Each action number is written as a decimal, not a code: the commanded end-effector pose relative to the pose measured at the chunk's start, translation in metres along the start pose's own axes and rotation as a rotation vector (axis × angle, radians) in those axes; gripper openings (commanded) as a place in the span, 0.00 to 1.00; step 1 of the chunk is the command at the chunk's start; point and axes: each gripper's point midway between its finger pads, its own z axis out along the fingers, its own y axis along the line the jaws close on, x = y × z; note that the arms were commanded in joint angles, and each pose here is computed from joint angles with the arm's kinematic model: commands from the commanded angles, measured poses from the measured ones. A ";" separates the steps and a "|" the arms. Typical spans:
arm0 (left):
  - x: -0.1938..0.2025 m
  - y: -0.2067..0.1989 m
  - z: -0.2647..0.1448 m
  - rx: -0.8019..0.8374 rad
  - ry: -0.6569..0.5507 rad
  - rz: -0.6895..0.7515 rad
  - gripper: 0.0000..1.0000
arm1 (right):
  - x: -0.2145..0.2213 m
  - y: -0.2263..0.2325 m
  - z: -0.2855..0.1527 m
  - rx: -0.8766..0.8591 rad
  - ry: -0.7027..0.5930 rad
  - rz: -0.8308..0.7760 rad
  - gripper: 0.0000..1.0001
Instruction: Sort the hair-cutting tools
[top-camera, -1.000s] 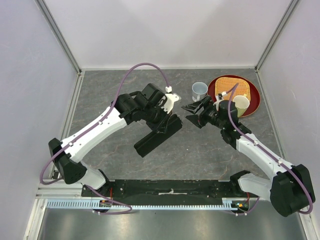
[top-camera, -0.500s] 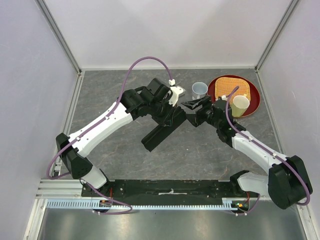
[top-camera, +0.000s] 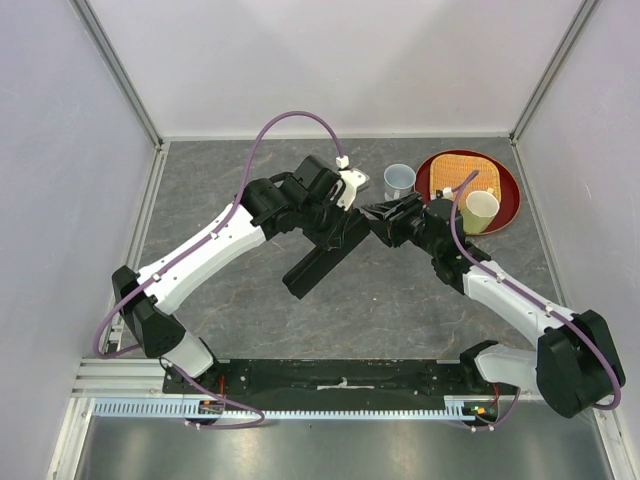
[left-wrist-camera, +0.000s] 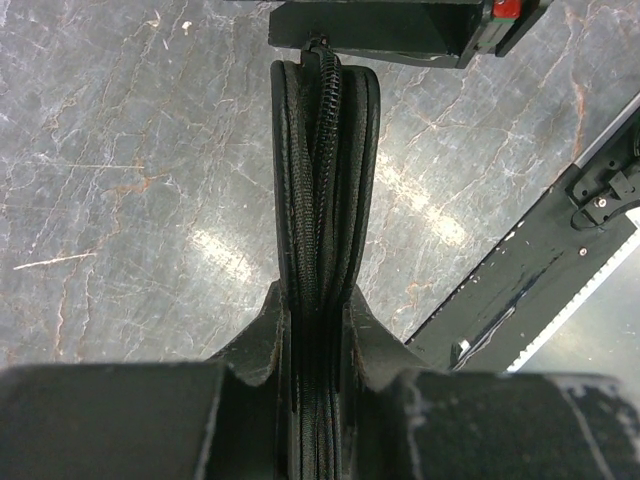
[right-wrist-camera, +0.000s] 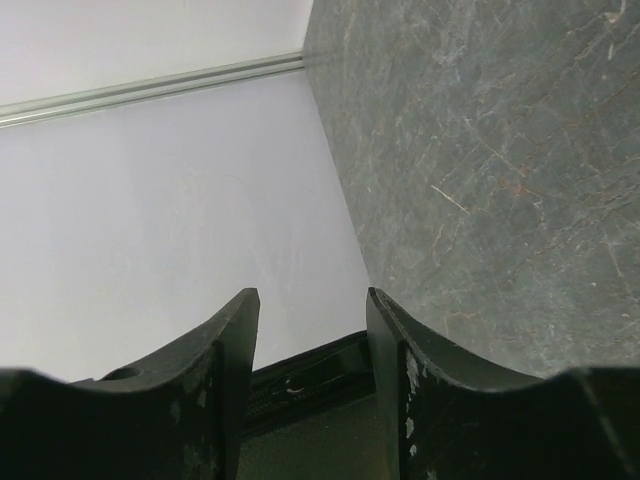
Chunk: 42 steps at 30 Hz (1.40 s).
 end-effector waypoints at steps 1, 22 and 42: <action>-0.029 0.001 -0.011 -0.017 -0.109 0.009 0.02 | 0.005 0.043 -0.003 -0.118 0.021 -0.045 0.54; -0.035 0.004 -0.014 -0.038 -0.148 -0.028 0.02 | 0.010 0.007 -0.007 -0.050 0.051 0.165 0.32; -0.036 -0.003 -0.018 -0.003 -0.165 -0.014 0.02 | -0.001 0.026 -0.006 -0.148 0.008 0.245 0.52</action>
